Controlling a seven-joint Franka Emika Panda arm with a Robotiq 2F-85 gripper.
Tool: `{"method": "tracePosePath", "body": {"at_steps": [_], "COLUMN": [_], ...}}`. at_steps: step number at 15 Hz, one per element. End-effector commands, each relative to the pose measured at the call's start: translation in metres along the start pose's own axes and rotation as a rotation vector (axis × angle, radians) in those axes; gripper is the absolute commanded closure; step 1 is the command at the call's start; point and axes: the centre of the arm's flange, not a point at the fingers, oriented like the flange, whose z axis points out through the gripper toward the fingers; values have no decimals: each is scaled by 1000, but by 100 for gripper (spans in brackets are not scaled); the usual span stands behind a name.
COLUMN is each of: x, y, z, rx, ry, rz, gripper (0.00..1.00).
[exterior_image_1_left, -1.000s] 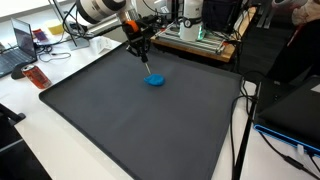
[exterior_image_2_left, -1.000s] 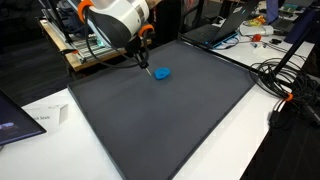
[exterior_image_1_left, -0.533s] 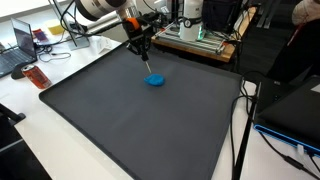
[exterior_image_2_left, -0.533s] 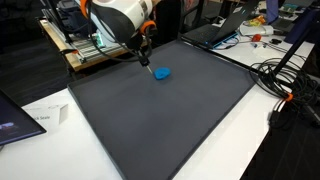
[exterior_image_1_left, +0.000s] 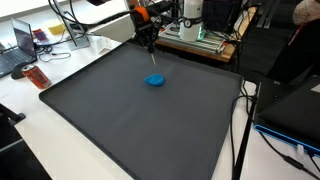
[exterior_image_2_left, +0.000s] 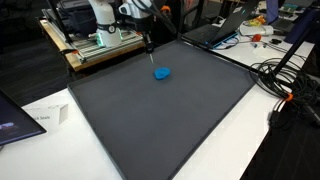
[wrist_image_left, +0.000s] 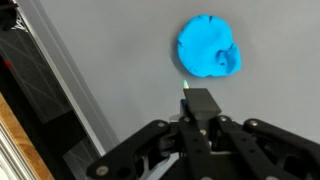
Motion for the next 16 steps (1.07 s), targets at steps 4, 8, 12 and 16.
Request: {"method": "tracePosePath", "body": {"at_steps": [4,8,12,16], "x": [-49,-68,-75,-88], "y": [18,16,13,14], "z": [-27,-20,-4,10], "rx": [50,108,137,164], "ry": [231,340,441,513], "rz": [98,154,200,206], "gripper": [97,97,97,97]}}
